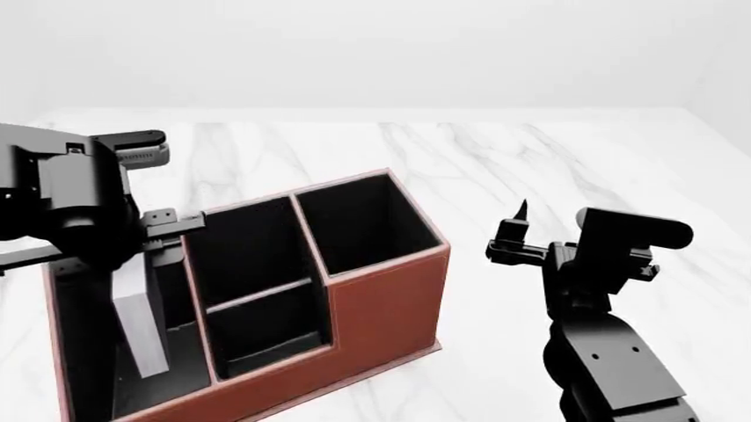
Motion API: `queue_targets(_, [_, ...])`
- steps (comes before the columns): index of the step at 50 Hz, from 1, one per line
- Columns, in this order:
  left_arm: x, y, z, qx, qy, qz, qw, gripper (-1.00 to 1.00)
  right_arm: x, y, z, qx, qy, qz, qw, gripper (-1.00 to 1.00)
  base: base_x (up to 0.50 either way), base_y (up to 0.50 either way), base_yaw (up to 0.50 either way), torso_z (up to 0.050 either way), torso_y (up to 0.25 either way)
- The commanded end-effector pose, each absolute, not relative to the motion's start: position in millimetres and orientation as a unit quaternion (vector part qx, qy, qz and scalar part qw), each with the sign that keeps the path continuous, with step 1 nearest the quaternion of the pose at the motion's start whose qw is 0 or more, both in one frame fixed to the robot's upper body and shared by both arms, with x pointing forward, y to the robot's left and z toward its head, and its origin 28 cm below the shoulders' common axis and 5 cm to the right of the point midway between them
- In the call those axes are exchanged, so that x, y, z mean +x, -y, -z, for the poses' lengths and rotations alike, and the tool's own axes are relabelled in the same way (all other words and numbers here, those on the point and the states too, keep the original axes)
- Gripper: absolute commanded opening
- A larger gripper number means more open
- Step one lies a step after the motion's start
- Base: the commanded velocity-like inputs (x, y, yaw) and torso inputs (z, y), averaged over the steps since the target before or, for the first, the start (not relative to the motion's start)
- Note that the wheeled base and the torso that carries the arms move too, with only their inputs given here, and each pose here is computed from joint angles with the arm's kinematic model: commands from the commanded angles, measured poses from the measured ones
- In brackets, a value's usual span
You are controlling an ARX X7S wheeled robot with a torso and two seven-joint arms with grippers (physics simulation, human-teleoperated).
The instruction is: Pick up the book and place it in the left compartment of the caddy.
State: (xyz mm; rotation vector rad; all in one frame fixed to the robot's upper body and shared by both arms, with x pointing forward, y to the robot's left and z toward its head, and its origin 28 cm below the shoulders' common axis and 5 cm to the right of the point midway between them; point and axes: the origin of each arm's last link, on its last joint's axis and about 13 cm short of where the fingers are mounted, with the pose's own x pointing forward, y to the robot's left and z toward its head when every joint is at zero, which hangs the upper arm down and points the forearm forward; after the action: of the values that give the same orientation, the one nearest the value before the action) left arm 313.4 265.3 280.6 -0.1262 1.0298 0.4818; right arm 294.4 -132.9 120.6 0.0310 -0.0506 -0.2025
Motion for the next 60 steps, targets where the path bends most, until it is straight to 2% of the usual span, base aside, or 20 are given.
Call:
queue_targets(1, [318.1, -268.0, -266.9, -0.054, -0.487, -0.242, 0.838, -1.0, 294.4, 133.3, -121.3, 0.016, 0.026, 0.101, 0.994, 1.0, 0.0, 0.0, 0.0, 0.0, 0.0])
queue_targets(25, [324.1, -275.2, -249.6, -0.056, -0.488, -0.25, 0.834, -1.0, 294.3, 133.2, -120.1, 0.016, 0.025, 0.101, 0.994, 1.0, 0.0, 0.0, 0.0, 0.0, 0.001])
queue_targets(52, [332.8, -284.7, -208.3, -0.053, -0.502, -0.265, 0.822, -1.0, 293.8, 135.1, -119.0, 0.018, 0.022, 0.102, 0.994, 1.0, 0.0, 0.0, 0.0, 0.0, 0.001])
queue_targets(60, [332.0, -283.4, -208.2, -0.056, -0.494, -0.24, 0.834, -1.0, 294.0, 134.3, -118.3, 0.017, 0.022, 0.101, 0.994, 1.0, 0.0, 0.0, 0.0, 0.001, 0.001])
